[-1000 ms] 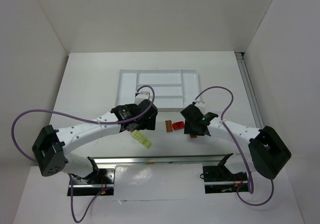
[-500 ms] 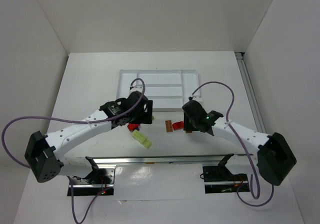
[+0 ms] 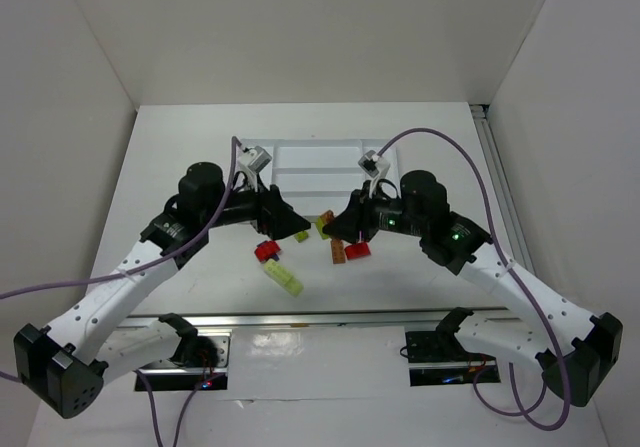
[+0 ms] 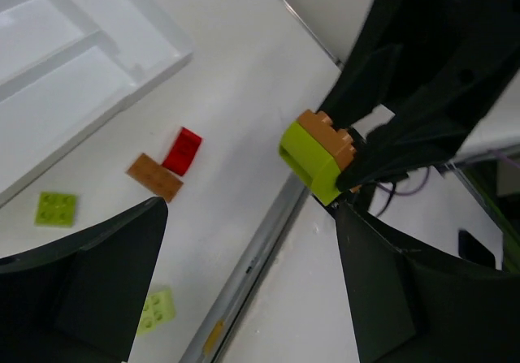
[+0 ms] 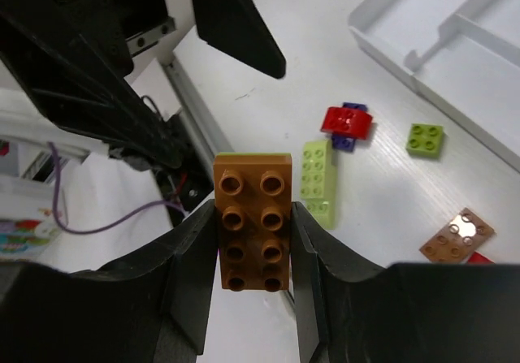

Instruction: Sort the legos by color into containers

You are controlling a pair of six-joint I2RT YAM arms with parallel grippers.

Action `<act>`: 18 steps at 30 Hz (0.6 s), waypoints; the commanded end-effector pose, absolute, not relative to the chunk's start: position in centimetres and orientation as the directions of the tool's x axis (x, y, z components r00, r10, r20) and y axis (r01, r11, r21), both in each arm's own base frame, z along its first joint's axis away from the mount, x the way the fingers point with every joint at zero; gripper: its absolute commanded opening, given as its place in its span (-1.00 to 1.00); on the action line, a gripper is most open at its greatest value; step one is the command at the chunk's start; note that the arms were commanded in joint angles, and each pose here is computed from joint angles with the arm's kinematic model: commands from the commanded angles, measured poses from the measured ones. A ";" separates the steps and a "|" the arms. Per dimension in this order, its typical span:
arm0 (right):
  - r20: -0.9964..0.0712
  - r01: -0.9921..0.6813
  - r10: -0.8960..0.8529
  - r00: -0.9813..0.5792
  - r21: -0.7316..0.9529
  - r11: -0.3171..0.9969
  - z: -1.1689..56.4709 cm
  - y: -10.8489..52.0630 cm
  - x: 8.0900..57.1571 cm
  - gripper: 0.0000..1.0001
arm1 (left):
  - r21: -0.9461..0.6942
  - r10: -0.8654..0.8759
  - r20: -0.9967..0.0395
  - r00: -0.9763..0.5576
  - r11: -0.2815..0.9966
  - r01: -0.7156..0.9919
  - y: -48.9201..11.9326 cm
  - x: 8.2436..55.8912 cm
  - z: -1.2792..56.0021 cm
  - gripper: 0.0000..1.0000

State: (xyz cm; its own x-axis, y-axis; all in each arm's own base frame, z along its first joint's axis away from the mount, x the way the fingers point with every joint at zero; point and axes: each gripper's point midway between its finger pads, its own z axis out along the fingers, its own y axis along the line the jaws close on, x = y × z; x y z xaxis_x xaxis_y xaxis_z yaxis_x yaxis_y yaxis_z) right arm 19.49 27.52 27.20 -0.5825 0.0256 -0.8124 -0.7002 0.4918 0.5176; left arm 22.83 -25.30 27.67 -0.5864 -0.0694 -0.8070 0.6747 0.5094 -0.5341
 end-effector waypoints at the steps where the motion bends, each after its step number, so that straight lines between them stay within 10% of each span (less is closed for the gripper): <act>1: -0.856 -0.803 0.023 -0.517 0.494 0.334 30.5 28.7 17.7 -0.44 | -0.442 -0.034 -0.893 -0.448 0.250 0.862 -26.4 19.4 31.1 0.91; 18: -0.849 -0.844 -0.011 -0.529 0.524 0.116 32.1 29.6 14.2 -0.44 | -0.321 0.023 -0.946 -0.323 0.048 0.946 -26.5 16.4 31.8 0.91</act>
State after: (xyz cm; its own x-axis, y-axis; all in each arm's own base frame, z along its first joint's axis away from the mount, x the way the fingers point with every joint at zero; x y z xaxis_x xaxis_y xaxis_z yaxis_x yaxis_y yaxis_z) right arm 14.73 29.35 30.20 -0.5715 -0.0395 -0.8196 -0.8104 0.1843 0.5562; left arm 16.77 -26.36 30.52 -0.4167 0.0364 -0.9083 0.9058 0.1008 -0.4115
